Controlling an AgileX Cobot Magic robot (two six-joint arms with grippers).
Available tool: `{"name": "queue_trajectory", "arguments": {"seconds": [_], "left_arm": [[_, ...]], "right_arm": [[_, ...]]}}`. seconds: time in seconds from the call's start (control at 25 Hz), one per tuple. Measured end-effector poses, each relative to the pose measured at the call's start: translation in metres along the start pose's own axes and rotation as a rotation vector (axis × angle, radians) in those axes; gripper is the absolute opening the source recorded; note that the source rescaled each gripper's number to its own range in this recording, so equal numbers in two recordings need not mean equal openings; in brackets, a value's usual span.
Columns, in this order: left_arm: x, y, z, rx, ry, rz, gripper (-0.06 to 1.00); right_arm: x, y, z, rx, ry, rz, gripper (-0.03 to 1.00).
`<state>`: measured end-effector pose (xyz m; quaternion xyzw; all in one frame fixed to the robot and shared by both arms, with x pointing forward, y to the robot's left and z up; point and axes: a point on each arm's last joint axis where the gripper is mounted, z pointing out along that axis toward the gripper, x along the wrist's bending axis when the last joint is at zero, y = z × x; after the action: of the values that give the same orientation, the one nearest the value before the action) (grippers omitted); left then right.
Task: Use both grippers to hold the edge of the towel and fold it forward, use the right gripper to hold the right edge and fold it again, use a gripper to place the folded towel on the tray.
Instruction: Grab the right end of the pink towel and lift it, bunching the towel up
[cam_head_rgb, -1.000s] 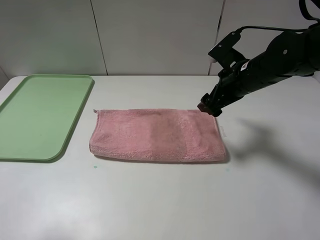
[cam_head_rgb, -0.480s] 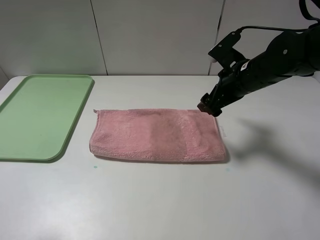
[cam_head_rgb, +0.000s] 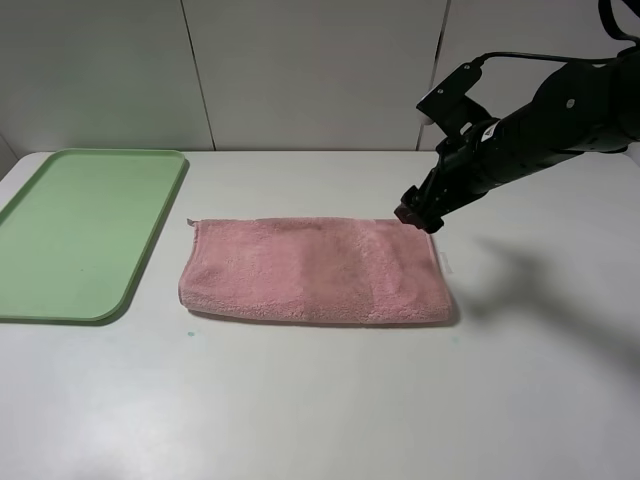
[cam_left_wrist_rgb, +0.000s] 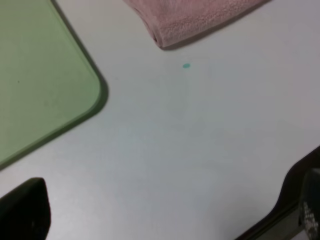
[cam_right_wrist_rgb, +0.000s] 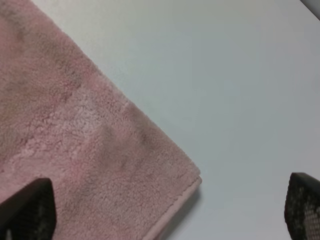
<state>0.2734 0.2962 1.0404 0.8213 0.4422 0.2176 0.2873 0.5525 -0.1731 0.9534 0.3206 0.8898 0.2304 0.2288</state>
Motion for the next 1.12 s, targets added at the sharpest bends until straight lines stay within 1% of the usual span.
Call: {"name": "queue_trajectory", "arguments": {"seconds": [0.08,0.16,0.28,0.4,0.48,0.52,0.56,0.72,0.8,0.88,0.96,1.12], "left_arm": [[0.000,0.000,0.000,0.001,0.004,0.003,1.00],[0.001,-0.001,0.000,0.005,0.027,-0.019,1.00],[0.005,-0.003,-0.001,0.018,0.106,-0.107,1.00],[0.009,-0.005,-0.003,0.035,0.203,-0.207,1.00],[0.009,-0.007,-0.004,0.048,0.240,-0.252,1.00],[0.008,-0.007,-0.004,0.053,0.239,-0.263,1.00],[0.006,-0.007,-0.003,0.059,0.225,-0.252,1.00],[-0.005,-0.005,-0.001,0.054,0.112,-0.172,1.00],[-0.008,-0.004,0.000,0.050,0.080,-0.140,1.00],[-0.009,-0.004,0.000,0.048,0.073,-0.127,1.00],[-0.009,-0.004,0.000,0.050,0.081,-0.134,1.00],[-0.006,-0.005,-0.001,0.057,0.133,-0.196,1.00]], "right_arm": [[0.000,0.000,0.000,0.000,0.000,0.000,1.00],[0.000,0.000,0.000,0.000,0.000,0.000,1.00],[0.000,0.000,0.000,0.000,0.000,0.000,1.00],[0.000,0.000,0.000,0.000,0.000,0.000,1.00],[0.000,0.000,0.000,-0.001,-0.001,0.000,1.00],[0.000,0.000,0.000,-0.002,-0.002,0.000,1.00],[0.000,0.000,0.000,-0.004,-0.003,0.000,1.00],[0.000,0.001,0.000,-0.006,-0.005,0.002,1.00],[0.000,0.001,0.000,-0.006,-0.005,0.002,1.00],[0.000,0.001,0.000,-0.006,-0.005,0.002,1.00],[0.000,0.001,0.000,-0.006,-0.005,0.002,1.00],[0.000,0.001,0.000,-0.006,-0.005,0.002,1.00]]}}
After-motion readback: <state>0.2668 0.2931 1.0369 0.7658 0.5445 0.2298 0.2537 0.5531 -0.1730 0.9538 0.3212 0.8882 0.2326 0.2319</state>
